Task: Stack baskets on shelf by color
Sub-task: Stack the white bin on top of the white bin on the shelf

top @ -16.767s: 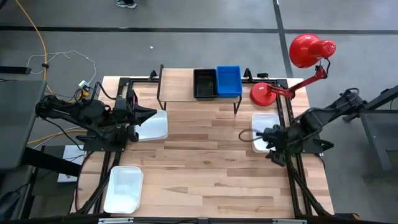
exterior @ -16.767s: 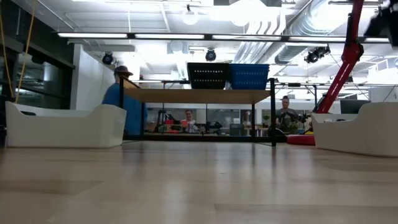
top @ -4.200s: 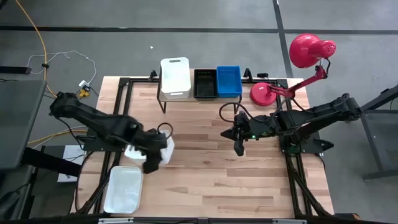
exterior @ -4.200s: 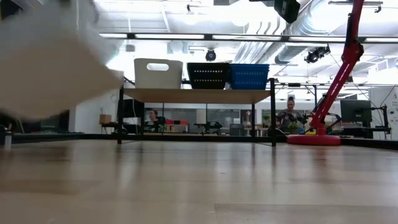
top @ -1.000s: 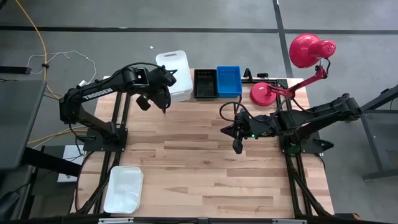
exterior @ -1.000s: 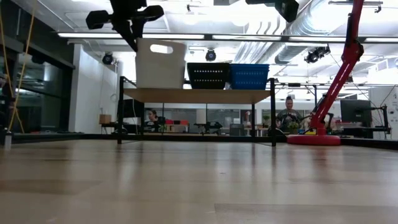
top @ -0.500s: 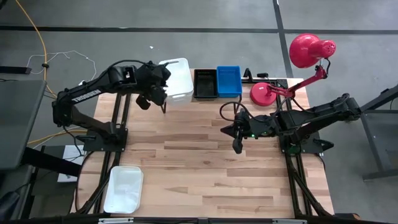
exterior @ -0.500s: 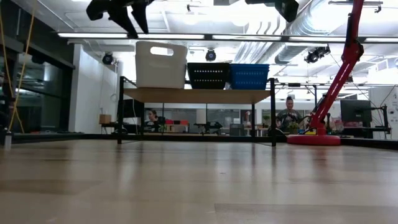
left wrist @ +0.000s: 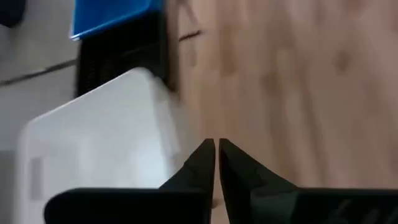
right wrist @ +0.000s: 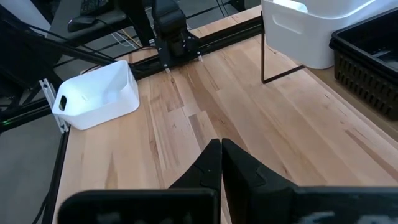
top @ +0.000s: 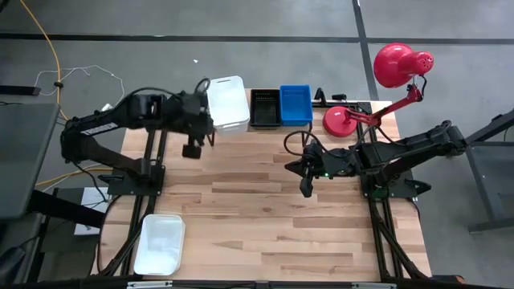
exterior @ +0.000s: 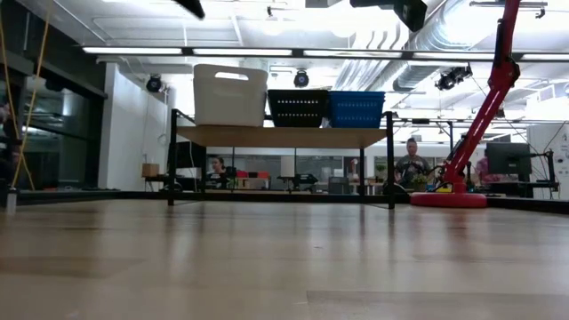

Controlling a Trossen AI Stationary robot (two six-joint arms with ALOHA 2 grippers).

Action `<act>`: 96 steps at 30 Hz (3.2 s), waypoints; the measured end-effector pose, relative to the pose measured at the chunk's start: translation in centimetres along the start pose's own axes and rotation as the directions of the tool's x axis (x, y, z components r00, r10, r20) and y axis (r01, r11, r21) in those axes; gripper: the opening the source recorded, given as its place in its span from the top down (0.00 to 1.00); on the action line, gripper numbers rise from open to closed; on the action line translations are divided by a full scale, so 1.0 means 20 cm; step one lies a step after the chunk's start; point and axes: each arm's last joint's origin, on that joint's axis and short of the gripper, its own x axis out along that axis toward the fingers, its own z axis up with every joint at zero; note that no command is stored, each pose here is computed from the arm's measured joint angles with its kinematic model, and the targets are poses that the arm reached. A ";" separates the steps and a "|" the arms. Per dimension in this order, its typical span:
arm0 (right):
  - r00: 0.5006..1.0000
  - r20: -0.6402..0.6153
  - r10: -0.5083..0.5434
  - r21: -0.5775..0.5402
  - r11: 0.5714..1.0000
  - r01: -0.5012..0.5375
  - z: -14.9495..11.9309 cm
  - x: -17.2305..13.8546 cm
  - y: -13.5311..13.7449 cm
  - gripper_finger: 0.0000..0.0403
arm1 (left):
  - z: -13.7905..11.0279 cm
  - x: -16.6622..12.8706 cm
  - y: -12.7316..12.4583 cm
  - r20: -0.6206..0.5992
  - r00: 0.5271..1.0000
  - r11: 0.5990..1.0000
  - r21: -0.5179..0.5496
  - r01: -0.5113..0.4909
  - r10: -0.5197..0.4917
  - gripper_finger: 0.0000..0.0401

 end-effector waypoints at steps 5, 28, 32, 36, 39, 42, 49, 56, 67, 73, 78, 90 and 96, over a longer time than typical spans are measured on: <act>1.000 0.000 0.000 -0.001 1.000 0.000 0.00 0.00 0.00 1.00 | 0.12 0.00 -0.20 0.162 0.987 0.981 -0.187 0.042 -0.011 1.00; 1.000 -0.008 0.002 0.020 1.000 -0.002 0.00 0.00 0.00 1.00 | -0.29 0.65 -0.65 0.109 0.741 0.202 -0.979 -0.037 0.662 1.00; 1.000 -0.008 0.002 0.020 1.000 -0.002 0.00 0.00 0.00 1.00 | -0.30 0.71 -0.61 0.062 0.728 0.109 -0.994 -0.018 0.683 1.00; 1.000 -0.008 0.002 0.023 1.000 -0.002 0.00 0.00 0.00 1.00 | -0.30 0.73 -0.57 0.047 0.711 0.064 -0.998 0.003 0.701 1.00; 1.000 -0.003 0.004 0.025 1.000 -0.004 0.00 0.00 0.00 1.00 | -0.30 0.74 -0.55 0.035 0.703 0.046 -0.999 0.002 0.710 1.00; 1.000 -0.002 0.005 0.025 1.000 -0.005 0.00 0.00 0.00 1.00 | -0.31 0.74 -0.53 0.019 0.692 0.037 -0.999 -0.012 0.722 1.00; 1.000 -0.007 0.015 0.049 0.999 -0.015 0.00 0.00 0.00 1.00 | -0.31 0.74 -0.50 -0.006 0.668 0.070 -0.994 -0.087 0.744 1.00; 1.000 -0.007 0.015 0.050 0.999 -0.015 0.00 0.00 0.00 1.00 | -0.35 0.70 -0.46 -0.045 0.650 0.081 -0.983 -0.162 0.758 1.00; 1.000 -0.009 0.020 0.050 0.999 -0.020 0.00 0.00 0.00 1.00 | -0.40 0.59 -0.42 -0.069 0.649 0.077 -0.978 -0.194 0.758 1.00; 0.999 -0.013 0.029 0.047 0.999 -0.028 0.00 0.00 0.00 1.00 | -0.39 0.43 -0.46 0.096 0.739 0.258 -0.960 -0.109 0.666 1.00; 0.999 -0.013 0.029 0.044 0.999 -0.028 0.00 0.00 0.00 1.00 | -0.35 0.26 -0.56 0.446 0.838 0.722 -0.686 0.094 0.315 1.00; 0.999 -0.013 0.029 0.042 0.999 -0.028 0.00 0.00 0.00 1.00 | -0.47 0.11 -0.78 0.320 0.894 0.844 -0.337 0.417 -0.314 0.92; 0.999 -0.013 0.029 0.042 0.999 -0.028 0.00 0.00 0.00 1.00 | -0.52 0.12 -0.88 0.145 0.861 0.807 -0.301 0.508 -0.487 0.75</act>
